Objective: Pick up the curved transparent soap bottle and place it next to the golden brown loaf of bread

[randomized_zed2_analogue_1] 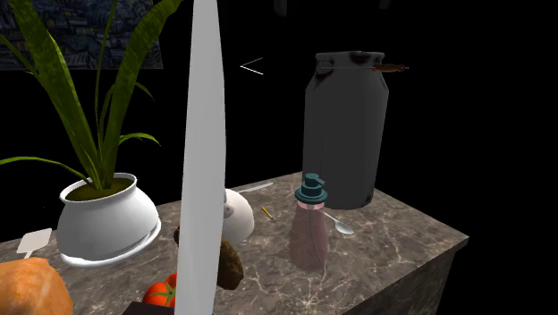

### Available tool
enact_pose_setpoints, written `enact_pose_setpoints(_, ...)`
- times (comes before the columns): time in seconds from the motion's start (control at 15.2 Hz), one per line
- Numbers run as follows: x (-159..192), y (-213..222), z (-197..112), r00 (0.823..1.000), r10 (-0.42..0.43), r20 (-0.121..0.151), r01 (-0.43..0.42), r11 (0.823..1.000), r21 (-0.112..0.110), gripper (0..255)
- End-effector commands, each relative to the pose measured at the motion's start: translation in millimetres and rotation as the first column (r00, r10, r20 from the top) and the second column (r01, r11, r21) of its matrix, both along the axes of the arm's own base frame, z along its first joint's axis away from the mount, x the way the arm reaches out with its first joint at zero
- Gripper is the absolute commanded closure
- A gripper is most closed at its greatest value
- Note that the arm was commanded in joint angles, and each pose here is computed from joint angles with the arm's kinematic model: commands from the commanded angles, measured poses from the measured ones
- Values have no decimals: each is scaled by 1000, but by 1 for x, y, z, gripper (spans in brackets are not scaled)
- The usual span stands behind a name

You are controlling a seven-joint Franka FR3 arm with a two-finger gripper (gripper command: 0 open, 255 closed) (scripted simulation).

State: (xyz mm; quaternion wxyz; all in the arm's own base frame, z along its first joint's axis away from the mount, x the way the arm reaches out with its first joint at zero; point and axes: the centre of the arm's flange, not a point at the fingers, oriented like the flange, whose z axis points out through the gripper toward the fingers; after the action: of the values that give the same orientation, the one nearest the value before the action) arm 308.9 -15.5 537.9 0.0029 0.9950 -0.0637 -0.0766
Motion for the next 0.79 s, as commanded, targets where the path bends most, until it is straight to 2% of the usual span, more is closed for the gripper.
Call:
enact_pose_setpoints(0.0,0,0,0,1000,0,0,0,1000,0,0)
enact_pose_setpoints(0.73,105,7,-104,999,-29,-22,29,1000,-7,0)
